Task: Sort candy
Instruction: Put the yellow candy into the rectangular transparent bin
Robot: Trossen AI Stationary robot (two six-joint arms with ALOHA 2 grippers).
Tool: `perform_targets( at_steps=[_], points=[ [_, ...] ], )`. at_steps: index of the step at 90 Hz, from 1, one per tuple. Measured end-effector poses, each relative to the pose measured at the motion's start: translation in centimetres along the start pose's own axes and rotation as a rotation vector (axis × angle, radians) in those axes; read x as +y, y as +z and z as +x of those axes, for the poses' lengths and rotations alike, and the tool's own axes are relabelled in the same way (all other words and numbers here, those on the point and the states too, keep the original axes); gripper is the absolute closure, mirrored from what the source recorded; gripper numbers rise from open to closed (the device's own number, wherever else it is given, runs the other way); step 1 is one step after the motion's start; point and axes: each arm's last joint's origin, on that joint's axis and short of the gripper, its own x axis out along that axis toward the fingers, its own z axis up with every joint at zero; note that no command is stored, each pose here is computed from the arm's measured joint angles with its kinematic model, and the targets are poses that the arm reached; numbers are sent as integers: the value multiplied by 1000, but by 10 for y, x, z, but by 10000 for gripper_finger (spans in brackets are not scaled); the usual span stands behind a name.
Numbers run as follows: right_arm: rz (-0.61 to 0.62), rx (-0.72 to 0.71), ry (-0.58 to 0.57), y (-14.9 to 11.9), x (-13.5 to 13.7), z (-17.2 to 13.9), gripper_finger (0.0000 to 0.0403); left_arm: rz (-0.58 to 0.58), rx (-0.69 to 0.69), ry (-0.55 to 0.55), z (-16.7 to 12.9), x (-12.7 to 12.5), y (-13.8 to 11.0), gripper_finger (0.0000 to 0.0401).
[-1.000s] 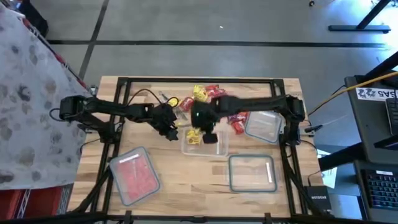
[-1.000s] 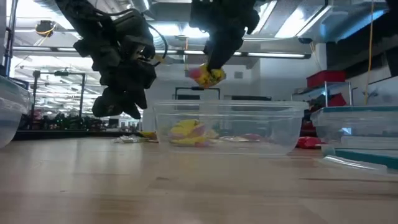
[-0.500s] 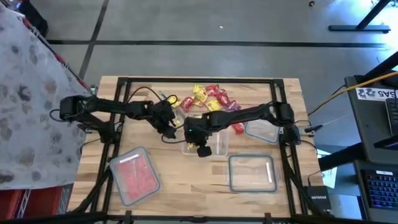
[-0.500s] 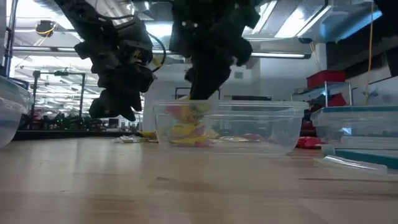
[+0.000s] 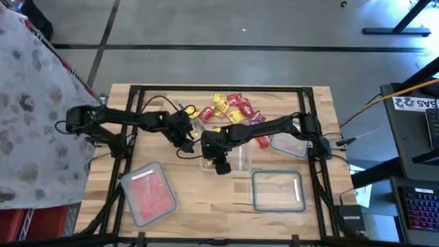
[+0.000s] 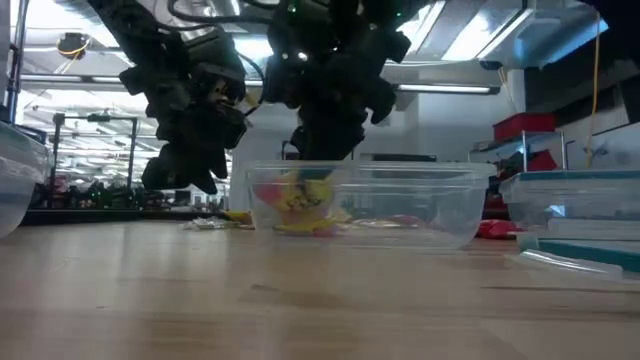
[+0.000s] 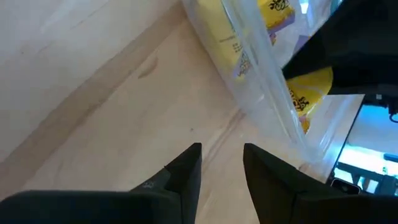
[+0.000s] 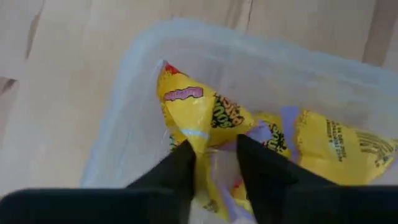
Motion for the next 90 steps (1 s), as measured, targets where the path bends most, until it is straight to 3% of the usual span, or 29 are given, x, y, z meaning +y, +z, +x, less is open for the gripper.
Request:
perform_targets(
  at_steps=[18, 35, 46, 58, 69, 77, 90],
  points=[
    [9, 28, 18, 6, 2, -12, 183, 0, 0, 0, 0, 0, 0, 297],
    [-45, 39, -99, 9, 2, -15, 168, -1, -1, 0, 0, 0, 0, 297],
    [-83, 60, -202, 9, 0, -16, 180, -1, -2, 0, 0, 0, 0, 297],
    [-73, 47, -229, 16, 1, -44, 206, 0, -6, 3, 0, 0, 0, 297],
    [-43, 51, -89, 13, 3, -69, 230, -8, -9, 5, 0, 0, 1, 297],
    [-4, 143, 23, -2, 0, -59, 250, -7, -13, 4, 0, 0, 1, 297],
    [42, 182, 108, -19, -2, -40, 301, -16, -9, 3, 1, -1, 0, 297]
  ],
)
